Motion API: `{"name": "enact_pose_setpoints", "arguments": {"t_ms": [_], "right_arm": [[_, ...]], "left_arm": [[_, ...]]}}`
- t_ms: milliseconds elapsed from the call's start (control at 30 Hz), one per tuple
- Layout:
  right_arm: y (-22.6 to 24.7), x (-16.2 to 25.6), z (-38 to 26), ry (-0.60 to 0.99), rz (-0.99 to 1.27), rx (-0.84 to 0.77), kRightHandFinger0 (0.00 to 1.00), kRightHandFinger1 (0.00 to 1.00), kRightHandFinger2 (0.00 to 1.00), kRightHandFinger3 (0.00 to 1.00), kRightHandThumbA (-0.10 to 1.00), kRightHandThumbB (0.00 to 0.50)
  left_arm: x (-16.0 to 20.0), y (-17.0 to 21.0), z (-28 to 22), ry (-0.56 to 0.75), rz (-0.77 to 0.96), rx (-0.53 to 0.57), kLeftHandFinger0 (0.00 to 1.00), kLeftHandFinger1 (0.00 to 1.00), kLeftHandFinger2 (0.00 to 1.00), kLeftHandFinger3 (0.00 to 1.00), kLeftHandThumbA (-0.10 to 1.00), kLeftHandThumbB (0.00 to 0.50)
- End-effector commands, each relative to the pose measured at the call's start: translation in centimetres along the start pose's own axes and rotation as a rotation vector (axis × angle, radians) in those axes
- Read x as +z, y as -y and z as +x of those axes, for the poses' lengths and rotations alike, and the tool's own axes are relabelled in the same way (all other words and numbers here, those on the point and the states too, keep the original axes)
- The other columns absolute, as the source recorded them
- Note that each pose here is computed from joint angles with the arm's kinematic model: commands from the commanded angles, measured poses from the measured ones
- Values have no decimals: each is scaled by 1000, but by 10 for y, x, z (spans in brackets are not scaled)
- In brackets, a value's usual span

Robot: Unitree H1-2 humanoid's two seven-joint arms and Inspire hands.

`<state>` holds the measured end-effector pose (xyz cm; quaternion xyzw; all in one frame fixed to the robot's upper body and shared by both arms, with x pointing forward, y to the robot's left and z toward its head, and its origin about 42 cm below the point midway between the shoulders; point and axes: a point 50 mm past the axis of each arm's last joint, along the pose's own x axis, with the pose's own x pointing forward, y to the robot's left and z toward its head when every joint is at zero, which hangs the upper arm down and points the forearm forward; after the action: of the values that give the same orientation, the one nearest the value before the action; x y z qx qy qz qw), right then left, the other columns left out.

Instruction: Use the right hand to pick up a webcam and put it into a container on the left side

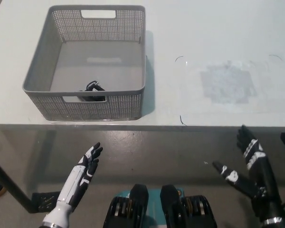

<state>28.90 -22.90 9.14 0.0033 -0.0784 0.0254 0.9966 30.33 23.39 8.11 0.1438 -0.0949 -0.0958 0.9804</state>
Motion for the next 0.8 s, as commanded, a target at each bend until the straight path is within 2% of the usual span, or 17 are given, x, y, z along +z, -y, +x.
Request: {"name": "enact_pose_setpoints", "arguments": {"t_ms": [0, 100, 200, 267, 367, 633, 700, 733, 767], "right_arm": [[-15, -7, -8, 89, 127, 45, 1000, 1000, 1000, 1000, 1000, 171], [-18, -24, -13, 41, 110, 57, 1000, 1000, 1000, 1000, 1000, 167], [-20, -27, -10, 30, 92, 77, 1000, 1000, 1000, 1000, 1000, 188], [-20, -27, -9, 18, 87, 83, 1000, 1000, 1000, 1000, 1000, 225], [-19, -28, -4, 12, 94, 89, 1000, 1000, 1000, 1000, 1000, 207], [-20, -27, -2, 6, 96, 92, 1000, 1000, 1000, 1000, 1000, 257], [-20, -26, 0, 14, 91, 97, 1000, 1000, 1000, 1000, 1000, 244], [-20, -26, 2, 15, 96, 101, 1000, 1000, 1000, 1000, 1000, 245], [-20, -26, 3, 15, 97, 104, 1000, 1000, 1000, 1000, 1000, 250]], "left_arm": [[10, -14, 12, 72, 2, 28, 1000, 1000, 1000, 1000, 1000, 133], [8, -11, 7, 60, 5, 27, 1000, 1000, 1000, 1000, 1000, 122], [6, -11, 1, 43, 1, 40, 1000, 1000, 1000, 1000, 1000, 125], [6, -10, -1, 43, 0, 47, 1000, 1000, 1000, 1000, 1000, 122], [7, -10, 4, 48, -2, 47, 1000, 1000, 1000, 1000, 1000, 123], [7, -12, 7, 54, -3, 40, 1000, 1000, 1000, 1000, 1000, 121], [9, -12, 9, 58, 2, 37, 1000, 1000, 1000, 1000, 1000, 112], [8, -12, 9, 53, 0, 37, 1000, 1000, 1000, 1000, 1000, 130], [8, -12, 8, 49, 1, 37, 1000, 1000, 1000, 1000, 1000, 126]]}}
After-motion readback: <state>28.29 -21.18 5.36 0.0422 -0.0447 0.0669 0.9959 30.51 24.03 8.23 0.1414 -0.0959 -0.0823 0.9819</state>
